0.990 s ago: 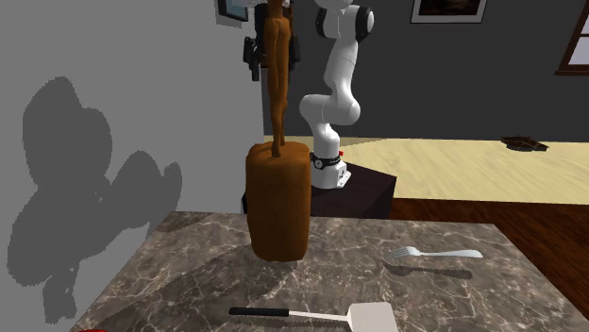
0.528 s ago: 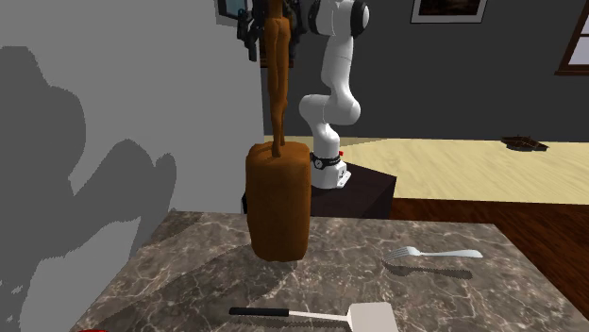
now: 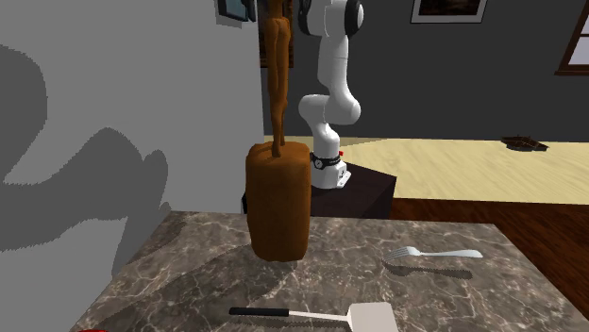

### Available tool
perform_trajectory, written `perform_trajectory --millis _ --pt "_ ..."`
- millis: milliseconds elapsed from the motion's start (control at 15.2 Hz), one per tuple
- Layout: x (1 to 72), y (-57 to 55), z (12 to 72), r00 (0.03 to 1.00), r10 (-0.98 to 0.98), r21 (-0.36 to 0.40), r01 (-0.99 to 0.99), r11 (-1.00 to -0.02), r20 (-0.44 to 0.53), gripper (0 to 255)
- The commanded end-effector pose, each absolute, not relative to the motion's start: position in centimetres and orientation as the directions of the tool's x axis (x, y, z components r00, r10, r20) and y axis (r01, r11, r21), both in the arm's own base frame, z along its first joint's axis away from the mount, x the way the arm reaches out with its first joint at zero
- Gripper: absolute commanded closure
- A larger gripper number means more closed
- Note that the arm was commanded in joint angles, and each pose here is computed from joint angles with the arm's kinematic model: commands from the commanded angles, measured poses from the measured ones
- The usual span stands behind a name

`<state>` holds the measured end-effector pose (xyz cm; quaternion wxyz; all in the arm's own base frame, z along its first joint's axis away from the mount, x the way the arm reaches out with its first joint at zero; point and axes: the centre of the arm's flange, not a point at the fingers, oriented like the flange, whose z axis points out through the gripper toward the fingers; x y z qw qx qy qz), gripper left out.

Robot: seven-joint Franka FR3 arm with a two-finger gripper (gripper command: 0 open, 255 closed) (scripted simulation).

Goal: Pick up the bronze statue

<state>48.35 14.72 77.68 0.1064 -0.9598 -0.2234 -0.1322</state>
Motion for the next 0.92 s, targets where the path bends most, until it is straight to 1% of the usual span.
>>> perform_trajectory --millis 0,528,594,858 --pt "48.6 15.3 77.7 0.855 0.415 -0.148 0.475 -0.867 0.310 0" --pt "48.6 15.3 74.3 0.855 0.415 -0.148 0.475 -0.867 0.310 0" --pt "48.6 15.2 74.3 0.855 0.415 -0.148 0.475 -0.867 0.310 255" --pt "48.6 15.2 74.3 0.855 0.415 -0.148 0.475 -0.867 0.310 255"
